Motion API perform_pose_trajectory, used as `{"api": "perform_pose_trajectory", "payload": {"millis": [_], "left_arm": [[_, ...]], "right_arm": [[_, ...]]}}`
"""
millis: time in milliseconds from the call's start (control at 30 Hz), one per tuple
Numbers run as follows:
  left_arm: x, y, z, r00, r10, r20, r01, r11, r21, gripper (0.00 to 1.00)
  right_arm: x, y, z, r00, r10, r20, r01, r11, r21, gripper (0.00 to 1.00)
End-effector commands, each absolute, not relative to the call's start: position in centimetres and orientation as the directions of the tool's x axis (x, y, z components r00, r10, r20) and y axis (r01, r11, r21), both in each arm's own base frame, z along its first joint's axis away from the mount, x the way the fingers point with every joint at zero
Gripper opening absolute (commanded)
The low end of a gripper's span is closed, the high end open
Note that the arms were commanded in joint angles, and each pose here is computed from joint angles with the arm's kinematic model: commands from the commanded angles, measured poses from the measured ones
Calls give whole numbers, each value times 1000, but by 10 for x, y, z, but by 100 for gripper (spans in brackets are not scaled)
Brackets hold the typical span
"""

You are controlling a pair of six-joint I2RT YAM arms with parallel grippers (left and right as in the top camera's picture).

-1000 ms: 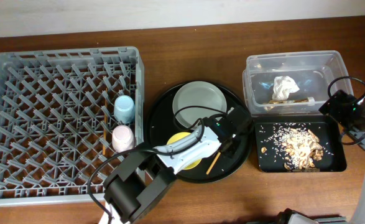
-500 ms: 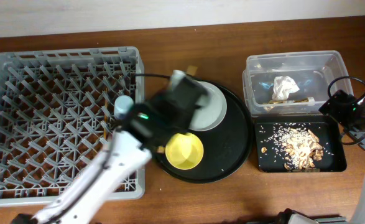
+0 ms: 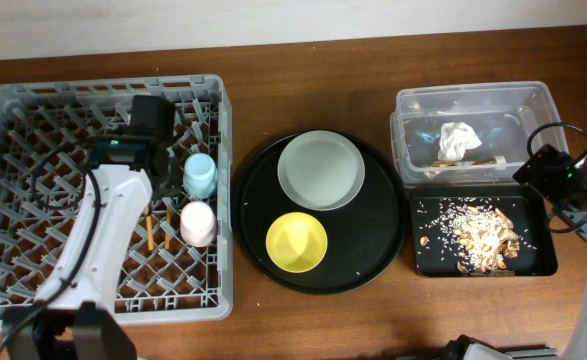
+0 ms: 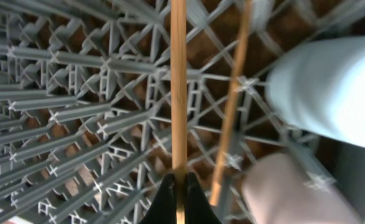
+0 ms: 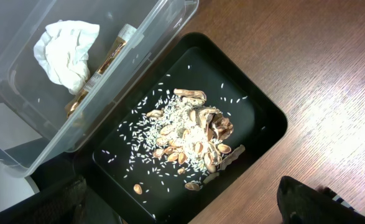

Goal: Sort waste into correct bins and load items into the dishwasher rack
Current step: 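Place the second chopstick in the dish rack with the left gripper, then grasp the rim of the yellow bowl with the left gripper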

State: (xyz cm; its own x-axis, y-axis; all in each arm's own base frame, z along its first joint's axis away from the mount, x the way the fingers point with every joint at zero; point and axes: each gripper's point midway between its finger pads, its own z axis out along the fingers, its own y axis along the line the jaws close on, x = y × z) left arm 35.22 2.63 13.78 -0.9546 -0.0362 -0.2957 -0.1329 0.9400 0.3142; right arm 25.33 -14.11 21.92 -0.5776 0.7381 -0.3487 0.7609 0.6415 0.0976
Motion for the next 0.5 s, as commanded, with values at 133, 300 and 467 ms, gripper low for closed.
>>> {"api": "perform_pose_trajectory", "payload": {"millis": [133, 300, 467], "left_arm": [[360, 39, 112, -972, 41, -233, -46, 934, 354, 0], [360, 39, 111, -972, 40, -231, -46, 934, 354, 33], [360, 39, 112, -972, 40, -234, -47, 934, 354, 34]], "right_arm": [[253, -145, 223, -568, 740, -361, 768, 634, 91, 99], [253, -145, 223, -568, 740, -361, 768, 634, 91, 99], [253, -145, 223, -567, 740, -361, 768, 634, 91, 99]]}}
